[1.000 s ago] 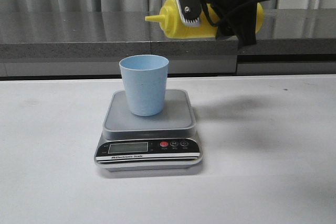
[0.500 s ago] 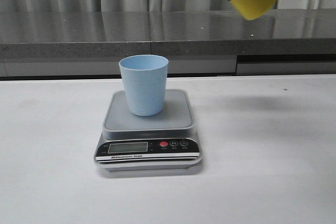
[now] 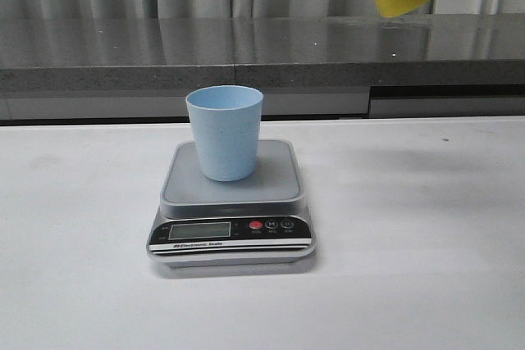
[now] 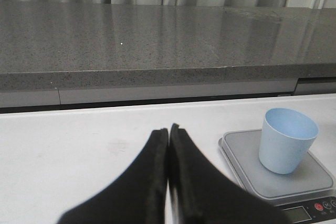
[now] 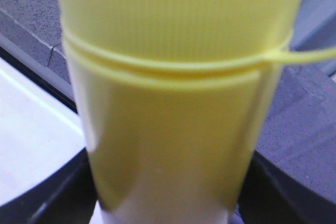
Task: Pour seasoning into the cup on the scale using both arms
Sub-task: 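Raise and turn the bottle upright with the right gripper, then lower the yellow bottle onto the table beside the scale with the right gripper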
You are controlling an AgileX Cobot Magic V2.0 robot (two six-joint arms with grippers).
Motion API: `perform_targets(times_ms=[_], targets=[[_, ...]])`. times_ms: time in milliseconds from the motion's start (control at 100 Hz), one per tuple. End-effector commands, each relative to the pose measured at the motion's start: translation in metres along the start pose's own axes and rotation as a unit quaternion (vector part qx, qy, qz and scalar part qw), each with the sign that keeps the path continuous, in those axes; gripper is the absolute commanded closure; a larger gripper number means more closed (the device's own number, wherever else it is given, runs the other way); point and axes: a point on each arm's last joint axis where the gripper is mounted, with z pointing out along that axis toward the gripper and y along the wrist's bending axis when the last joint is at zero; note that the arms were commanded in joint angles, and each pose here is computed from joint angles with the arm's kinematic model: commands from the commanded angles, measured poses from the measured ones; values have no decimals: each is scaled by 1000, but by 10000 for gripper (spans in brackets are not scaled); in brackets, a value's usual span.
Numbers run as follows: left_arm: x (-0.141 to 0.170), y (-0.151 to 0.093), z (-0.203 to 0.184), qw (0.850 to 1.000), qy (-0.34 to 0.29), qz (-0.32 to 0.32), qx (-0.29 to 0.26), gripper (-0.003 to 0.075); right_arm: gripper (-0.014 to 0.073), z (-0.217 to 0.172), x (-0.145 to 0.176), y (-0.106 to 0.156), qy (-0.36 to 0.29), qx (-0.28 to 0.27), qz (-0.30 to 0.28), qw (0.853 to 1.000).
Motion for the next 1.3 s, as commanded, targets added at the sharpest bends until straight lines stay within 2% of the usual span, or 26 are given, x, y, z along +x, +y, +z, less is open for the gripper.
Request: perform_targets(times_ms=[0,240,460,640,820,950,1290], targets=[[-16,-1,-2,999,-49,-4,0,740,307,-19,-24,-11,-60,3,9,998],[-16,-1,-2,999,-49,-4,0,740,307,-18,-23,-2,-86,-34,86,992],[-16,-1,-2,999,-49,-4,0,740,307,-14,8,10,-115,-71,151,979],[-16,-1,-2,999,-49,-4,0,740,307,-15,40,14,-147,-53,182,971],[-16,-1,-2,999,-49,-4,0,740,307,-20,71,25,-156,-33,202,966],[-16,-1,-2,999,-49,-4,0,740,307,-23,89,30,-166,-14,235,958],[-16,-1,-2,999,-49,-4,0,740,307,-12,117,52,-165,-43,212,962]])
